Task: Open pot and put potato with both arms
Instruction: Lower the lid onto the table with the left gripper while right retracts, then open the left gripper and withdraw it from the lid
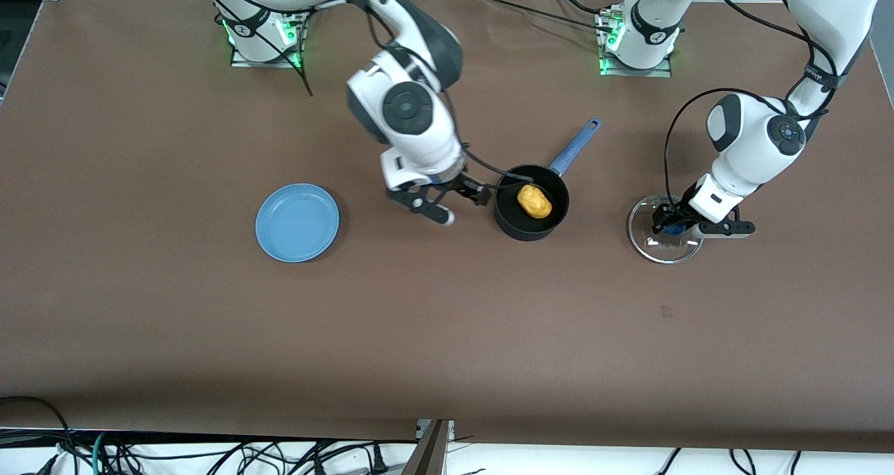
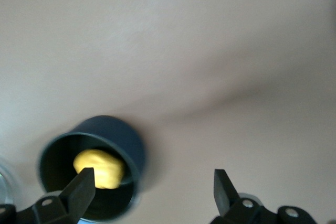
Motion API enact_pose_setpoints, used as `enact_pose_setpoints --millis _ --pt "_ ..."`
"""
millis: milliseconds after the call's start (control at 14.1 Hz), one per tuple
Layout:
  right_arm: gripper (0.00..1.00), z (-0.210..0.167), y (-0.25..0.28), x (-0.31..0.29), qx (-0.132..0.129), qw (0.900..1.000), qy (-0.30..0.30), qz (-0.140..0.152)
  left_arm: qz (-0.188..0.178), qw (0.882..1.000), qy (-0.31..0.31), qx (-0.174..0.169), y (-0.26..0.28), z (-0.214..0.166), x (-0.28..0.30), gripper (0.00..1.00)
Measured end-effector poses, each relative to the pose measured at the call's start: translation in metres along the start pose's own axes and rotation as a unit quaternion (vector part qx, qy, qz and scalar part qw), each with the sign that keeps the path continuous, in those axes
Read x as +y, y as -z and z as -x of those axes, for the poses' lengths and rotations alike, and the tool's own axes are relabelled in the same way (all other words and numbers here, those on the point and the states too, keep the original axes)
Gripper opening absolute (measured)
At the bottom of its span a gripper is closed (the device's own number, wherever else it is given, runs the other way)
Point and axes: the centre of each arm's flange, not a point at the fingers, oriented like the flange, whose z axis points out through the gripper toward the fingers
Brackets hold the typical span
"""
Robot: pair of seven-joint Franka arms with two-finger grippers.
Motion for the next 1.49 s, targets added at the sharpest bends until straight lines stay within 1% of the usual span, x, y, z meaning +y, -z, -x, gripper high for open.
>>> enact_pose_setpoints --millis 142,285,427,569,640,711,783,854,996,1067,1209,1352,1494 --pt "1.0 -0.04 0.043 0.043 -0.014 0.996 0.082 0.026 0.006 1.0 0.003 0.002 -0.006 0.001 -0.002 0.6" --pt "1.0 -0.078 0.091 0.087 -0.014 0.989 0.144 0.026 0.007 1.0 0.004 0.005 -0.006 0.001 -0.002 0.6" --pt "1.0 -0.108 0.134 0.136 -0.019 0.982 0.184 0.03 0.007 1.0 0.004 0.005 -0.006 0.001 -0.003 0.63" --pt "1.0 -0.133 0.169 0.183 -0.012 0.974 0.224 0.044 0.007 1.0 0.005 0.006 -0.006 0.0 -0.003 0.76" --pt "1.0 -0.145 0.183 0.206 -0.006 0.97 0.237 0.051 0.007 1.0 0.006 0.007 -0.006 0.0 -0.004 0.77" --pt "1.0 -0.157 0.196 0.23 0.002 0.969 0.239 0.058 0.007 1.0 0.007 0.008 -0.005 -0.001 -0.006 0.81" --pt "1.0 -0.167 0.207 0.254 0.006 0.971 0.232 0.06 0.006 1.0 0.008 0.009 -0.004 -0.002 -0.007 0.9" --pt "1.0 -0.174 0.215 0.276 0.009 0.973 0.223 0.061 0.006 1.0 0.009 0.01 -0.003 -0.003 -0.008 0.96" --pt "1.0 -0.176 0.229 0.309 0.014 0.976 0.206 0.069 0.004 1.0 0.009 0.019 0.003 -0.009 -0.009 0.96" --pt "1.0 -0.173 0.238 0.319 0.021 0.977 0.2 0.073 0.001 1.0 0.007 0.026 0.009 -0.013 -0.009 0.96" --pt "1.0 -0.161 0.265 0.336 0.041 0.978 0.19 0.071 -0.011 0.999 0.002 0.031 0.026 -0.021 -0.008 0.95" --pt "1.0 -0.146 0.287 0.345 0.06 0.977 0.19 0.076 -0.028 0.999 -0.004 0.025 0.047 -0.029 -0.006 0.95" --pt "1.0 -0.139 0.291 0.35 0.063 0.973 0.205 0.087 -0.045 0.999 -0.008 0.003 0.071 -0.042 -0.002 0.95"
